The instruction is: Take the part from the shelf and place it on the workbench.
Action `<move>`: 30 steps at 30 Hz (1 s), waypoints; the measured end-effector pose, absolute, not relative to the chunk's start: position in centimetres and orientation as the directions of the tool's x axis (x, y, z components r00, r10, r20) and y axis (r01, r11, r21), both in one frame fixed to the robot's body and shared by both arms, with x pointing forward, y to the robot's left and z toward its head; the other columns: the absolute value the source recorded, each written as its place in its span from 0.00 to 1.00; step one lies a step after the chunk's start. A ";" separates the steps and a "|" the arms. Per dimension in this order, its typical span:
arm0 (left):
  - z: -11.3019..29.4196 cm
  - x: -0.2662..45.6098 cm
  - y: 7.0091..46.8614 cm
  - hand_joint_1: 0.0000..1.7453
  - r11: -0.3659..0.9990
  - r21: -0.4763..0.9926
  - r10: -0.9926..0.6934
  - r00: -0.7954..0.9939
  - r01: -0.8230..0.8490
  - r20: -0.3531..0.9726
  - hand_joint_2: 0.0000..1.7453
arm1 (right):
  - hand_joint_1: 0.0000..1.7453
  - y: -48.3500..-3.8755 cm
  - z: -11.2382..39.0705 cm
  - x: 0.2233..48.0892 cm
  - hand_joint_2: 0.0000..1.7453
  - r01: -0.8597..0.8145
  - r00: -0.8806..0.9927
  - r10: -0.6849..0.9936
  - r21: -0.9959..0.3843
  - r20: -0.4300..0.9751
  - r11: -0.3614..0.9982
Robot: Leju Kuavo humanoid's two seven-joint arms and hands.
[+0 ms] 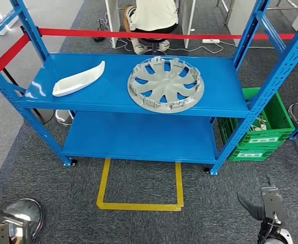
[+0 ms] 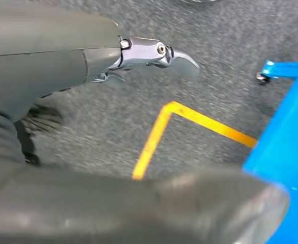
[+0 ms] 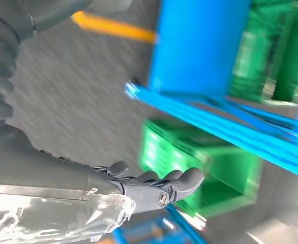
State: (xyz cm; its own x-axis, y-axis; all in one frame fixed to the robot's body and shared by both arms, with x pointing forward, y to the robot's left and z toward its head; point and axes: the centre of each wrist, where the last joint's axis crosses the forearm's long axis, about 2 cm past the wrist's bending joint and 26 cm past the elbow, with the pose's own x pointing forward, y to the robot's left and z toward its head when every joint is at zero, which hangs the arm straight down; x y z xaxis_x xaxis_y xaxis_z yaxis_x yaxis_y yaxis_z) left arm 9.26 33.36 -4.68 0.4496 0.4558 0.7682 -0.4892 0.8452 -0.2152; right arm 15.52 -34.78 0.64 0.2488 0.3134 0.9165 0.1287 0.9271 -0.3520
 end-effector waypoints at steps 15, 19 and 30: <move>-3.9 10.6 33.7 0.00 0.839 -0.202 0.417 0.358 -0.505 0.835 0.00 | 0.00 -33.5 8.2 18.5 1.00 0.172 -0.157 0.725 -0.705 0.670 0.688; -3.9 10.3 33.8 0.00 0.840 -0.189 0.403 0.351 -0.509 0.845 0.00 | 0.00 -32.6 10.0 18.8 1.00 0.203 -0.259 0.782 -0.760 0.566 0.617; -3.5 11.8 33.0 0.00 0.863 -0.183 0.347 0.287 -0.471 0.893 0.00 | 0.00 -29.7 15.5 18.6 1.00 0.334 -0.588 0.766 -0.786 0.258 0.520</move>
State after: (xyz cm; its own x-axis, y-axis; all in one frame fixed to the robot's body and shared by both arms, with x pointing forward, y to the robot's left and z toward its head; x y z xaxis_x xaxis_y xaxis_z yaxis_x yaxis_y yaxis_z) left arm 11.81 33.00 -3.54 0.2871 0.3465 0.8930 -0.4713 0.8627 -0.1833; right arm 18.63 -29.73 15.47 -0.5884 0.7665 0.2575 0.3336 0.5202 -0.7862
